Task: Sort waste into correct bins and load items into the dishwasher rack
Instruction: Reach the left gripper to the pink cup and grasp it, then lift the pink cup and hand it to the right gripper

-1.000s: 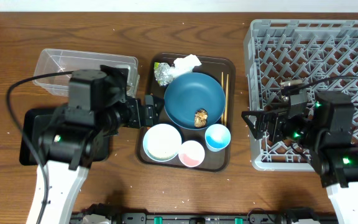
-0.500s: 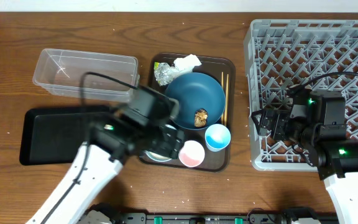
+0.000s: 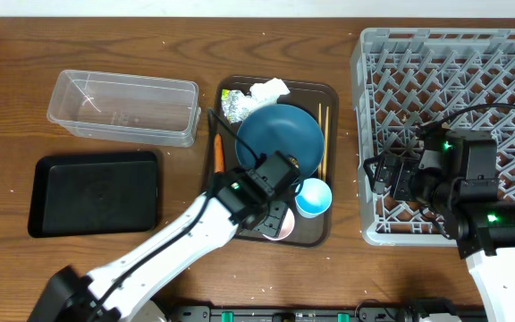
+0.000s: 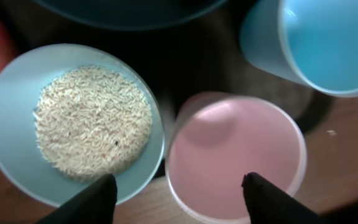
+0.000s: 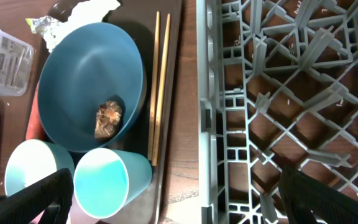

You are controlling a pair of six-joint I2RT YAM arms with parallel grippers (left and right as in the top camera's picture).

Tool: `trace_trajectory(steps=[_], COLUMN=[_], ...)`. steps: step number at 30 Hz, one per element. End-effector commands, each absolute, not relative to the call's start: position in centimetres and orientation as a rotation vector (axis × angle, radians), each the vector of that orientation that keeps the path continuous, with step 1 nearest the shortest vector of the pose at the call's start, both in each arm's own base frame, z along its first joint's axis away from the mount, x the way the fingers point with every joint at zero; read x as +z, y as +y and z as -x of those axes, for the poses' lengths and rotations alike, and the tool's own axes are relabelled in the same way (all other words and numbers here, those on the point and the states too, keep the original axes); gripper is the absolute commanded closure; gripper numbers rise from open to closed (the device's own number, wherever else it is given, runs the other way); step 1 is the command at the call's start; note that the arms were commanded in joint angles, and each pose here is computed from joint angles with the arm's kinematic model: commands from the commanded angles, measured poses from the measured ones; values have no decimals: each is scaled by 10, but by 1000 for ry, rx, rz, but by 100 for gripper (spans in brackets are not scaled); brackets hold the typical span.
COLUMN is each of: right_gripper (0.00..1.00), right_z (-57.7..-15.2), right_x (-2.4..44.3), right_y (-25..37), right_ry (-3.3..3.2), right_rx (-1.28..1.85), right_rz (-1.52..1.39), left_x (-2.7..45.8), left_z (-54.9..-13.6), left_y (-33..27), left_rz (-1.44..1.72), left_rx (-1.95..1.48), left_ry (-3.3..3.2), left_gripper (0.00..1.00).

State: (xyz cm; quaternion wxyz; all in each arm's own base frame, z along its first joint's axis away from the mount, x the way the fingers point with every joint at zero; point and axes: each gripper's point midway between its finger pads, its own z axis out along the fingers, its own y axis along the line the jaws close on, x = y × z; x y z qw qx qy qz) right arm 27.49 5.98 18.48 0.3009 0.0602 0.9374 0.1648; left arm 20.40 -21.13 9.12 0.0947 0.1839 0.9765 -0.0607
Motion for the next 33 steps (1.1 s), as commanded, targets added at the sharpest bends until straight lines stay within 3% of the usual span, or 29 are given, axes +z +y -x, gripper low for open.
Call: trace_trajectory(steps=[1, 6, 8, 12, 19, 23, 33], right_gripper=[1, 1, 1, 1, 1, 1, 13], right_z=[-279, -278, -278, -277, -275, -275, -233], right_x=[193, 192, 192, 191, 193, 203, 308], right_y=[55, 55, 55, 54, 62, 82, 177], right_ry=[2461, 2464, 2465, 2472, 2470, 2441, 1897], right_rx=[432, 431, 432, 430, 485, 640, 1372], right_rz=[-197, -198, -198, -199, -179, -110, 638], left_x=[73, 55, 53, 65, 138, 183, 278], left_z=[-207, -209, -209, -210, -222, -229, -223], left_y=[-209, -211, -212, -211, -192, -191, -230], left_rz=[-539, -564, -564, -555, -424, -349, -562], left_rx=[-106, -66, -62, -71, -171, -453, -1370], left_ry=[2930, 2962, 2966, 2959, 2862, 2738, 2347], left_gripper=[47, 74, 94, 94, 94, 94, 94])
